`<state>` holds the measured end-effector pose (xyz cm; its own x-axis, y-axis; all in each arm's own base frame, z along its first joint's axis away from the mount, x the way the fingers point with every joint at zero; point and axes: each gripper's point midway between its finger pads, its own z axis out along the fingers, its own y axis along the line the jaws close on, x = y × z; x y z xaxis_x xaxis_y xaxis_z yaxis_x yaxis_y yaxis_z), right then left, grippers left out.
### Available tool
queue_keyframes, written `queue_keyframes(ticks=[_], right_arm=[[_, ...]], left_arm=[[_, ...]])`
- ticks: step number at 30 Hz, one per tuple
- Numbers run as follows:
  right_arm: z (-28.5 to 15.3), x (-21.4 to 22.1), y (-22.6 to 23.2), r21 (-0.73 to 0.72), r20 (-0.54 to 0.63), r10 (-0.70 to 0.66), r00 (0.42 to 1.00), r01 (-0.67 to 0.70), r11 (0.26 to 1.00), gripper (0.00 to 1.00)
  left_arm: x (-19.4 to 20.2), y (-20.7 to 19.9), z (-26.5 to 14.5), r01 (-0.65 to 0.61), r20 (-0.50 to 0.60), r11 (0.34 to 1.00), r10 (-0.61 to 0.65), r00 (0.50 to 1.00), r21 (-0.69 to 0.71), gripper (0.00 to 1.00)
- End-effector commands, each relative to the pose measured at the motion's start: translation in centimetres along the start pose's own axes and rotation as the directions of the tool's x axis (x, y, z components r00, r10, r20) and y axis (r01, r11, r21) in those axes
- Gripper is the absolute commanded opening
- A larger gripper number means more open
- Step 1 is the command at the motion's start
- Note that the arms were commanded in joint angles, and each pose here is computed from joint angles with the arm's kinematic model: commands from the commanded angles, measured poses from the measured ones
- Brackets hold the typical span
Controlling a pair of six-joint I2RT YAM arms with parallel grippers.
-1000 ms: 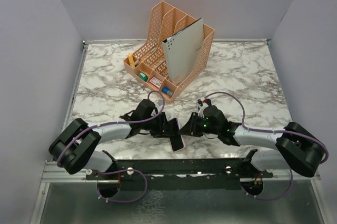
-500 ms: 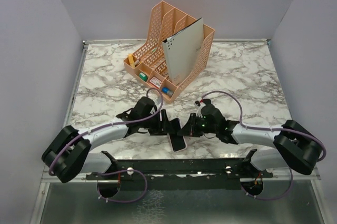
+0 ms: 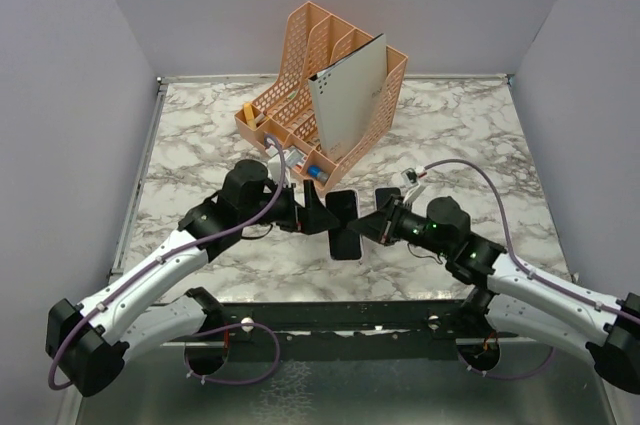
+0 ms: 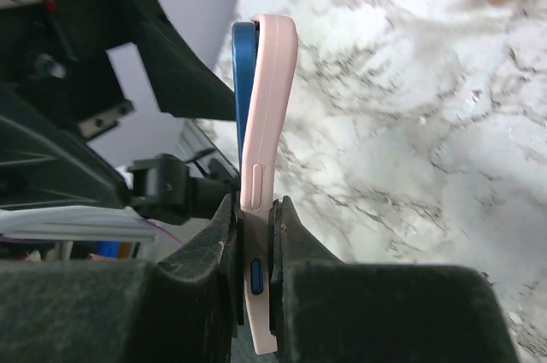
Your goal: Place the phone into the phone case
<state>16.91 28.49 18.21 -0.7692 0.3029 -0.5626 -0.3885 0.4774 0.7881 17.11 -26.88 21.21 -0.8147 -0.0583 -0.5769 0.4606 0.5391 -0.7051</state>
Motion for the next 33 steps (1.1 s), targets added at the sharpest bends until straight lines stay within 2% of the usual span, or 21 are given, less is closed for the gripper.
queue_keyframes(ticks=[1, 4, 9, 16, 21, 24, 28, 33], right_arm=[[-2.0, -4.3, 4.6, -0.14, 0.179, 0.027, 0.984, -0.002, 0.99, 0.0], [-3.2, -5.4, 6.7, -0.223, 0.22, 0.035, 0.975, 0.015, 0.975, 0.0], [-4.3, -5.3, 8.3, -0.317, 0.225, 0.054, 0.973, 0.021, 0.948, 0.0], [-5.5, -4.4, 9.9, -0.466, 0.234, 0.049, 0.971, 0.068, 0.882, 0.0], [-5.1, -3.7, 10.2, -0.493, 0.2, 0.03, 0.979, 0.074, 0.867, 0.0], [-4.6, -3.4, 10.3, -0.495, 0.174, 0.02, 0.984, 0.07, 0.866, 0.01], [-4.1, -3.2, 10.1, -0.492, 0.16, 0.02, 0.987, 0.062, 0.869, 0.02], [-3.4, -2.7, 9.8, -0.474, 0.129, 0.003, 0.992, 0.059, 0.878, 0.1]], left_arm=[[-0.4, -2.5, -1.3, -0.014, 0.009, 0.994, 0.013, 1.0, 0.105, 0.98], [-0.4, -3.0, -1.3, -0.006, 0.003, 0.992, 0.005, 1.0, 0.129, 0.98], [-0.4, -3.8, -0.7, 0.023, -0.01, 0.98, -0.022, 1.0, 0.196, 0.95], [-0.3, -6.4, -1.4, 0.062, 0.017, 0.921, -0.074, 0.997, 0.384, 0.83], [-0.6, -7.7, -2.4, 0.057, 0.055, 0.885, -0.093, 0.994, 0.462, 0.76], [-0.8, -7.9, -2.6, 0.048, 0.07, 0.881, -0.091, 0.993, 0.47, 0.67], [-0.9, -8.2, -2.8, 0.047, 0.071, 0.876, -0.092, 0.993, 0.48, 0.44], [-0.9, -8.5, -3.2, 0.032, 0.084, 0.87, -0.084, 0.993, 0.492, 0.25]])
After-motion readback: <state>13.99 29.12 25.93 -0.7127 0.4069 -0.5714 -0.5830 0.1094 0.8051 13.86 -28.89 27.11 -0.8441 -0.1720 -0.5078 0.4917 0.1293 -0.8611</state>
